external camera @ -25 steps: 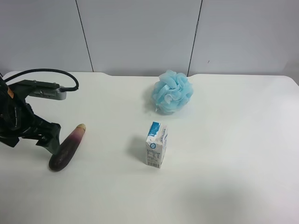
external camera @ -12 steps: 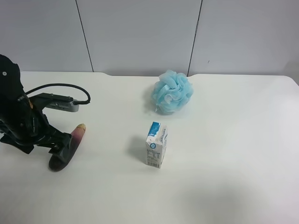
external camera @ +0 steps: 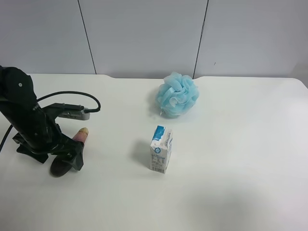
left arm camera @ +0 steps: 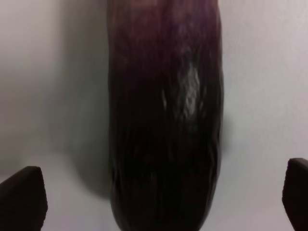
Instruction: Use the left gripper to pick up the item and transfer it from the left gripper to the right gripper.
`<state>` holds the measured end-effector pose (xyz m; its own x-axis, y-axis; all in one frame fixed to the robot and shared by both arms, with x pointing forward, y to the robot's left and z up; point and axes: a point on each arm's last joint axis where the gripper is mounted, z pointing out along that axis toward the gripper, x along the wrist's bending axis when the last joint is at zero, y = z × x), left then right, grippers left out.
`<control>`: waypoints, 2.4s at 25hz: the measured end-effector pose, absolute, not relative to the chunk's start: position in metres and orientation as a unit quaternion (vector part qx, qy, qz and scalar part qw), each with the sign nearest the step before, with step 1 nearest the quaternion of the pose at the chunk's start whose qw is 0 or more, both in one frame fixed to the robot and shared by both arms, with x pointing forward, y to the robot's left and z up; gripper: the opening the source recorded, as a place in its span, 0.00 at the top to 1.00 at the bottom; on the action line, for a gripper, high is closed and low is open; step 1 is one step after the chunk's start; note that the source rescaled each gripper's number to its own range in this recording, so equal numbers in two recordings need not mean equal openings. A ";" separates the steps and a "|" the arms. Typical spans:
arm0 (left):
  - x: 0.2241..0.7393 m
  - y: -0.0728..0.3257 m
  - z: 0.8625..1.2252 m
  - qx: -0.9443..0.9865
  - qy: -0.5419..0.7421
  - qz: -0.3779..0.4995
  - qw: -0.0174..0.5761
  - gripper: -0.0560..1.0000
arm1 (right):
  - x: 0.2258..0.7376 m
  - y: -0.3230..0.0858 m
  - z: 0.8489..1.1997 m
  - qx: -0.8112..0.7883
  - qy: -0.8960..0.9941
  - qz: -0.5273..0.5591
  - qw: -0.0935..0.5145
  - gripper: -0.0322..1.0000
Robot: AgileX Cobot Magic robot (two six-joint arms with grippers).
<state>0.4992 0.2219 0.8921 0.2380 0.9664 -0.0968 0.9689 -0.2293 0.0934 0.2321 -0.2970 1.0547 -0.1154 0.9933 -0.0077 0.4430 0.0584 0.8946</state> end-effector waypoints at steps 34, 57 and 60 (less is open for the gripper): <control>0.511 0.216 0.918 0.803 0.593 -0.049 0.041 0.95 | 0.232 -0.297 1.055 0.564 0.637 0.391 0.352 0.17; 0.490 0.115 1.057 0.916 0.378 -0.007 0.135 0.95 | 0.232 -0.297 1.055 0.564 0.637 0.391 0.352 0.17; 0.484 0.103 1.062 0.922 0.357 -0.003 0.147 0.95 | 0.232 -0.297 1.055 0.564 0.637 0.391 0.352 0.17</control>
